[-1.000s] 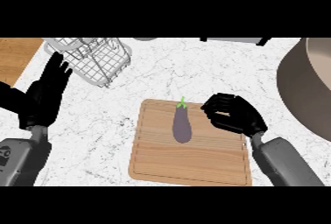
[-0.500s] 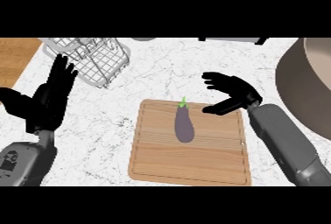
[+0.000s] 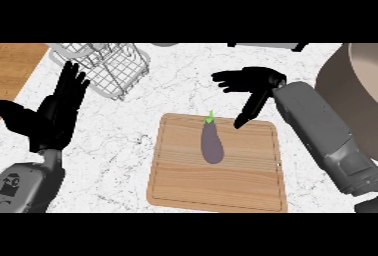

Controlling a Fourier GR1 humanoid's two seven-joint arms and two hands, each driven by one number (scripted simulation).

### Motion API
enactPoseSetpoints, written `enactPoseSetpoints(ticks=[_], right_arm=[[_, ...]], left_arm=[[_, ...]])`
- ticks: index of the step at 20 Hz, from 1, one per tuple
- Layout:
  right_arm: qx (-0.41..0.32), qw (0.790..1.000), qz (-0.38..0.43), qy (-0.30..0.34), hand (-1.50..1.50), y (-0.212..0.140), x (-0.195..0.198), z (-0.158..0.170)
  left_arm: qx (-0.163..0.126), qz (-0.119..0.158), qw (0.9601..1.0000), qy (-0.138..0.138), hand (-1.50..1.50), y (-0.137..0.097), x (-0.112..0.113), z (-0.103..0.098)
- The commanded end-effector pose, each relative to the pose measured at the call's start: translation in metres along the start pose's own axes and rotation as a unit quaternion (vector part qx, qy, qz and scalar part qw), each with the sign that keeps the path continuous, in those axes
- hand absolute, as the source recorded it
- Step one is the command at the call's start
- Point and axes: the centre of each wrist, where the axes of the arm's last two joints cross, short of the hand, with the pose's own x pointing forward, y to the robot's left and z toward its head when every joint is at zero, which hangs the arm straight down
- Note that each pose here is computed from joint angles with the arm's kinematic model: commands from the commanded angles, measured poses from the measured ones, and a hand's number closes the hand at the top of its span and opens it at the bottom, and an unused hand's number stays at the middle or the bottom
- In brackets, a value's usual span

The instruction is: Pick the eggplant from the cutting board and place it in the pot

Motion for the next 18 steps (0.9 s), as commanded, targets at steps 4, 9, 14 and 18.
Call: enactPoseSetpoints(ticks=[4, 9, 14, 18], right_arm=[[0.155, 0.978, 0.11, 0.082, -1.5, 0.028, 0.04, -0.04], [0.219, 0.961, 0.125, 0.113, -1.5, 0.032, 0.06, -0.051], [0.221, 0.961, 0.109, 0.122, -1.5, 0.038, 0.06, -0.061], [0.236, 0.956, 0.122, 0.129, -1.5, 0.046, 0.054, -0.068]], left_arm=[[-0.005, 0.008, 0.9999, -0.011, 0.0, 0.004, 0.004, 0.001], [-0.003, 0.006, 0.9999, -0.015, 0.0, -0.001, 0.011, 0.001], [0.02, 0.001, 0.9997, -0.012, 0.0, 0.002, 0.007, 0.014], [0.023, 0.008, 0.9997, -0.01, 0.0, 0.0, 0.003, 0.016]])
